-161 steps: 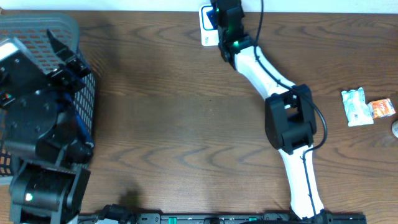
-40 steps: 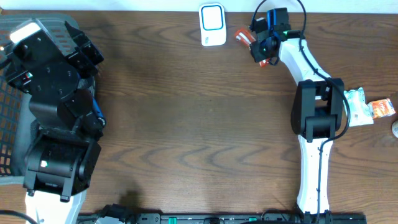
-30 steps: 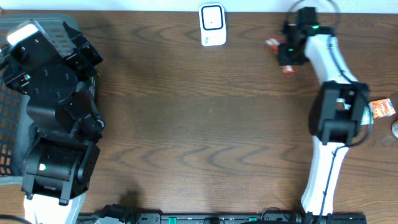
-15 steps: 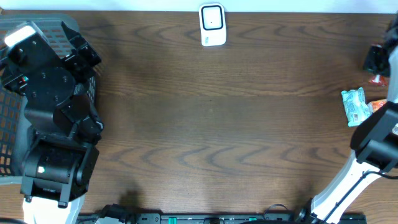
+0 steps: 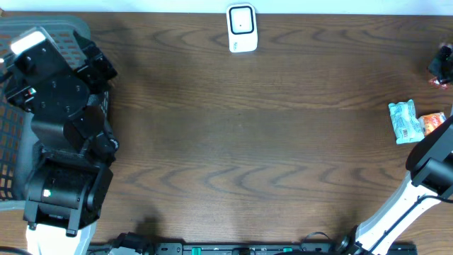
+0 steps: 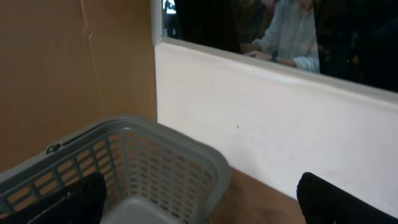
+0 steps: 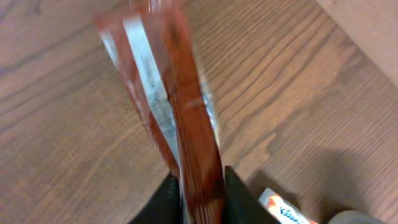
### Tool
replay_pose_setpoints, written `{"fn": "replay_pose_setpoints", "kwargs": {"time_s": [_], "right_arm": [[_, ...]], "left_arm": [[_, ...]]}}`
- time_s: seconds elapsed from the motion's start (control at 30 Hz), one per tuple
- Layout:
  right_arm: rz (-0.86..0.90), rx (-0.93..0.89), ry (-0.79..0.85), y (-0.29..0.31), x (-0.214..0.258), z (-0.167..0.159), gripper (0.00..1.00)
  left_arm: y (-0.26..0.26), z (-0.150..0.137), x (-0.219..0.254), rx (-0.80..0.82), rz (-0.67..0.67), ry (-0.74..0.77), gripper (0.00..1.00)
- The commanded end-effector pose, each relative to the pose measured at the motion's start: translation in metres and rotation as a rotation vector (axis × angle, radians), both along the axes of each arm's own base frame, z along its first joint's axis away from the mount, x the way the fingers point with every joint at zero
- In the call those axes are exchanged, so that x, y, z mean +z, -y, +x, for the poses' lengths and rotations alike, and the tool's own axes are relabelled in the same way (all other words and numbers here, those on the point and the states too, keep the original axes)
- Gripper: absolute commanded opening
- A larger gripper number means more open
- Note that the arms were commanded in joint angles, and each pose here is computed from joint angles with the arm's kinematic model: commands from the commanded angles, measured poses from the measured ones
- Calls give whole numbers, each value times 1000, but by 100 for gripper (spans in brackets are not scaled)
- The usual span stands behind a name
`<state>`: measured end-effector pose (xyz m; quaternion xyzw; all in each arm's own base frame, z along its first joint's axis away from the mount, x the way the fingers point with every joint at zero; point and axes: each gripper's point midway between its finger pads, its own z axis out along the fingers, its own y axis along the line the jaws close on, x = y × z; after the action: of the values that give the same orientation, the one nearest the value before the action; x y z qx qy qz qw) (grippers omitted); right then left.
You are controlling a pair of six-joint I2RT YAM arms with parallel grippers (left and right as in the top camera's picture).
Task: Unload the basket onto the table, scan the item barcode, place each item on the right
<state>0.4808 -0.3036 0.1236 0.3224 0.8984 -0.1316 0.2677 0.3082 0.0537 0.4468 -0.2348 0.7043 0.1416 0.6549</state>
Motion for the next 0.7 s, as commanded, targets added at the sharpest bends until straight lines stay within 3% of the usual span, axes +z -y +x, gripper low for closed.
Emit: {"fn": "replay_pose_setpoints", "kwargs": {"time_s": [0.0, 0.07, 0.13, 0.17, 0.2, 0.47, 0.67], "right_arm": [[37, -8, -30, -2, -22, -1, 29], [40, -6, -36, -5, -17, -4, 45], [42, -6, -40, -8, -8, -9, 75], [41, -6, -39, -10, -1, -12, 95], [39, -6, -35, -12, 9, -15, 99], [12, 61, 174, -55, 152, -52, 99], [-108, 83, 392, -96, 276, -120, 99]], "left_arm": [[-1, -2, -2, 5, -6, -1, 98], [-2, -3, 1, 5, -9, 11, 98], [-2, -6, 6, 5, -13, 33, 98], [-3, -8, 9, 5, -16, 46, 98], [-3, -11, 14, 5, -21, 66, 98], [-13, -55, 53, 9, -55, 234, 98], [-30, -83, 62, 97, -66, 286, 98]]}}
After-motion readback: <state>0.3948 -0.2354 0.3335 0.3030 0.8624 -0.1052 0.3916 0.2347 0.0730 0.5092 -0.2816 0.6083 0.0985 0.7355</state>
